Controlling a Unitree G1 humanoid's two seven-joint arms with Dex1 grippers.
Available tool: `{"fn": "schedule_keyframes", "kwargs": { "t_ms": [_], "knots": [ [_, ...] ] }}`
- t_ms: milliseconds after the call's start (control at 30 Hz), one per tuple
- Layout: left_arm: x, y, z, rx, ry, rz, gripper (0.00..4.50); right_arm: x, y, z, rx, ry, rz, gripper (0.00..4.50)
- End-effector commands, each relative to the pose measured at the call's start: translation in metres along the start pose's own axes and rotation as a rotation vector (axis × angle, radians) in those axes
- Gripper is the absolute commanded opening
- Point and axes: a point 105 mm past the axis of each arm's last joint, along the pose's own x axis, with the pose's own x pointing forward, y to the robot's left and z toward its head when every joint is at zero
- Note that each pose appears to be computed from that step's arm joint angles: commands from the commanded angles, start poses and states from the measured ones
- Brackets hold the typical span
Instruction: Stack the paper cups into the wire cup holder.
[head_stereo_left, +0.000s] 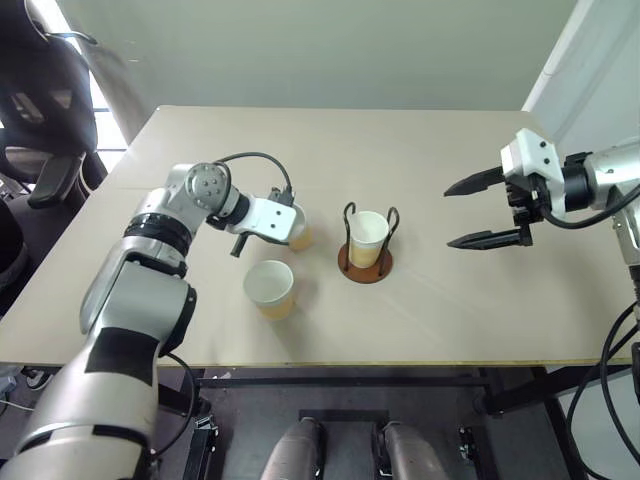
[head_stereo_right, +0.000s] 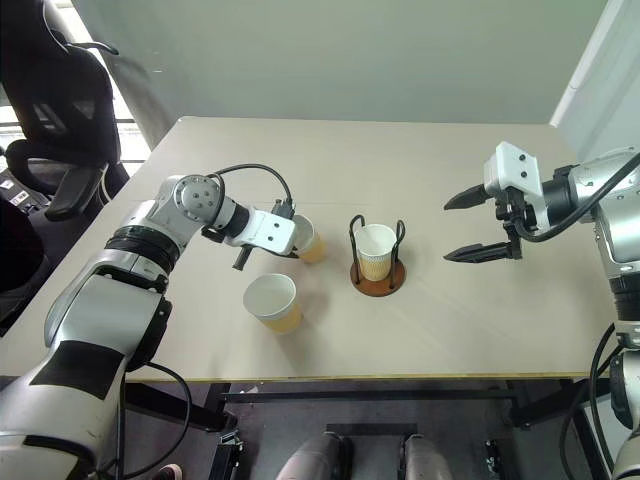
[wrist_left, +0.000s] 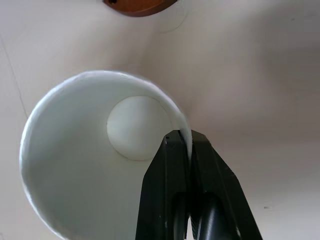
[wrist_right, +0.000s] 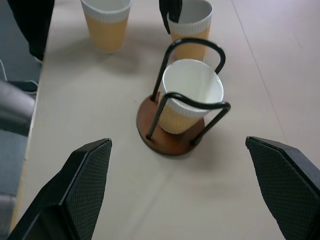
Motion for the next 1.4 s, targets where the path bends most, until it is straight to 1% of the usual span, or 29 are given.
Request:
{"fn": "schedule_keyframes", "kwargs": {
  "t_ms": [33, 200, 300, 400, 533, 767, 833, 900, 1067, 1200, 1333, 1400],
  "knots": [
    [-0.021, 0.008, -0.001, 0.006, 0.028, 0.002, 0.06, -0.008, -0.003, 0.000, -0.045, 0.000, -0.028, 4.43],
    [-0.038, 0.017, -0.007, 0.012, 0.094, 0.029, 0.06, -0.011, -0.004, -0.005, -0.039, 0.012, -0.036, 4.43],
    [-0.048, 0.028, -0.002, 0.020, 0.105, 0.066, 0.06, -0.013, -0.005, -0.006, -0.036, 0.014, -0.039, 4.43],
    [-0.056, 0.042, 0.007, 0.031, 0.095, 0.111, 0.06, -0.014, -0.005, -0.007, -0.033, 0.016, -0.040, 4.43],
    [-0.063, 0.054, 0.016, 0.078, 0.120, 0.137, 0.06, -0.015, -0.004, -0.009, -0.025, 0.026, -0.035, 4.43],
    [-0.069, 0.077, 0.049, 0.179, 0.092, 0.159, 0.06, -0.019, -0.001, -0.013, 0.011, 0.059, -0.008, 4.43],
    [-0.070, 0.082, 0.061, 0.200, 0.066, 0.162, 0.06, -0.020, 0.000, -0.013, 0.021, 0.060, 0.002, 4.43],
    [-0.071, 0.086, 0.070, 0.222, 0.056, 0.154, 0.06, -0.020, 0.000, -0.012, 0.023, 0.062, 0.009, 4.43],
    [-0.075, 0.084, 0.077, 0.268, 0.077, 0.092, 0.06, -0.023, 0.004, -0.013, 0.021, 0.073, 0.019, 4.43],
    [-0.083, 0.087, 0.093, 0.260, 0.011, 0.064, 0.06, -0.026, 0.006, -0.014, 0.025, 0.088, 0.026, 4.43],
    [-0.092, 0.093, 0.116, 0.214, -0.132, 0.073, 0.06, -0.026, 0.007, -0.014, 0.026, 0.094, 0.031, 4.43],
    [-0.094, 0.095, 0.123, 0.221, -0.152, 0.078, 0.06, -0.027, 0.007, -0.014, 0.027, 0.099, 0.035, 4.43]
  ]
}}
